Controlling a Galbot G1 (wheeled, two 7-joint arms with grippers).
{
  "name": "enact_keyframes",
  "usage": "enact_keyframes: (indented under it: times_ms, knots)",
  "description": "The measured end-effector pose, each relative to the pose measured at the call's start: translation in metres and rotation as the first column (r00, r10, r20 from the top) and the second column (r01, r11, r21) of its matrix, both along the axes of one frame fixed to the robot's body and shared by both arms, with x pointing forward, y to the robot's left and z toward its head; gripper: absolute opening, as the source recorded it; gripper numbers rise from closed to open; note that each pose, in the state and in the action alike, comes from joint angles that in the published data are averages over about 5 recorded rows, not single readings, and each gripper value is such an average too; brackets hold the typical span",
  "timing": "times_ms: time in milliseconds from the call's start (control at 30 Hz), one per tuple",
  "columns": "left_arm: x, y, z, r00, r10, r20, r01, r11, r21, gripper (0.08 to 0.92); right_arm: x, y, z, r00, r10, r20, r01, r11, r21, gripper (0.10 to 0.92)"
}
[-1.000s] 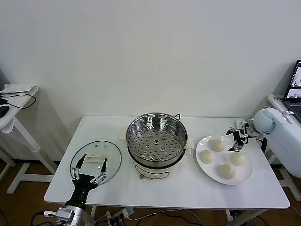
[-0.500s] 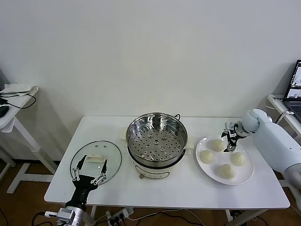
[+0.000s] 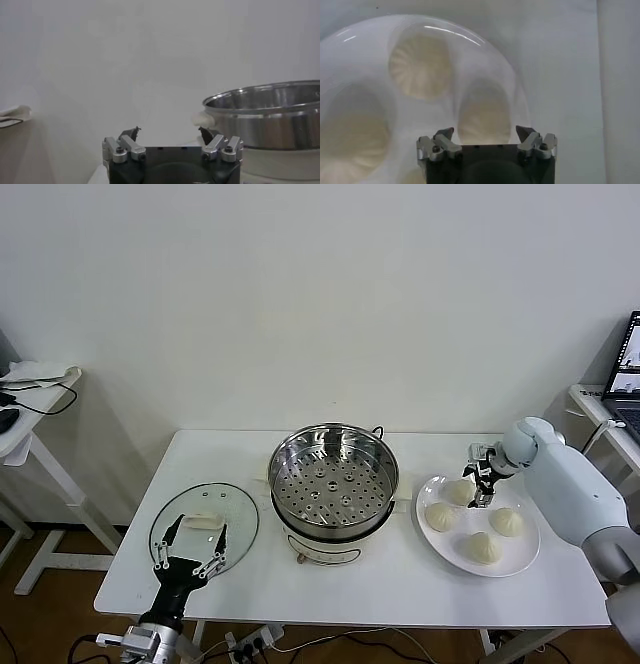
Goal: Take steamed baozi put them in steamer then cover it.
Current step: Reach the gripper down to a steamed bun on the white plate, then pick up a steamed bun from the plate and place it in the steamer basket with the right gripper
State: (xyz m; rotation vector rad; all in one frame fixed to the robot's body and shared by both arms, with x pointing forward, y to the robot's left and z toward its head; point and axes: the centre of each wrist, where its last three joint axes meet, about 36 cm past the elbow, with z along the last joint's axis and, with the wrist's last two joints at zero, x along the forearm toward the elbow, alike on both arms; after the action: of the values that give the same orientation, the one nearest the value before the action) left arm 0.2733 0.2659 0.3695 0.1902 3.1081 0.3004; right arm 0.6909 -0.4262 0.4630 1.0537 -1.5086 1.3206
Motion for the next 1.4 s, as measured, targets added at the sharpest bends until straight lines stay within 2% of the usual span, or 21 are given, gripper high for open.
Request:
enact_keyframes:
  times_ms: [167, 333, 633, 800, 967, 1167, 1267, 1400]
  knots:
    - [0.0, 0.0, -0.001, 1.0, 0.0, 0.001, 0.0, 1.0, 0.003, 0.823, 0.001, 0.001, -0.002, 1.0, 0.001, -0.001, -0.001, 1.0, -0.003, 0.716]
    - [-0.001, -0.001, -0.002, 1.0, -0.001, 0.002, 0.001, 1.0, 0.006, 0.823, 0.001, 0.001, -0.002, 1.0, 0.003, 0.001, -0.003, 1.0, -0.003, 0.675]
    - [-0.002, -0.001, -0.002, 1.0, 0.0, 0.005, 0.0, 1.0, 0.01, 0.823, -0.002, -0.002, 0.0, 1.0, 0.02, -0.002, -0.02, 1.0, -0.009, 0.67]
    - [-0.002, -0.001, -0.002, 1.0, 0.0, 0.006, 0.0, 1.0, 0.012, 0.823, -0.004, -0.006, 0.016, 0.999, 0.045, 0.009, -0.045, 0.999, -0.01, 0.67]
    - [-0.003, -0.001, 0.0, 1.0, 0.0, 0.009, 0.0, 1.0, 0.015, 0.823, -0.009, -0.011, 0.052, 0.993, 0.112, 0.038, -0.112, 0.994, -0.014, 0.67]
    - [-0.004, -0.003, 0.004, 0.9999, -0.003, 0.013, 0.002, 1.0, 0.018, 0.823, -0.018, -0.009, 0.117, 0.961, 0.266, 0.078, -0.265, 0.964, -0.027, 0.67]
    - [-0.005, -0.004, 0.006, 0.9999, -0.003, 0.014, 0.002, 1.0, 0.021, 0.823, -0.022, 0.005, 0.154, 0.921, 0.378, 0.092, -0.375, 0.926, -0.048, 0.67]
    - [-0.007, -0.004, 0.007, 0.9999, -0.001, 0.012, 0.001, 1.0, 0.028, 0.823, -0.028, 0.038, 0.199, 0.833, 0.544, 0.097, -0.536, 0.839, -0.099, 0.67]
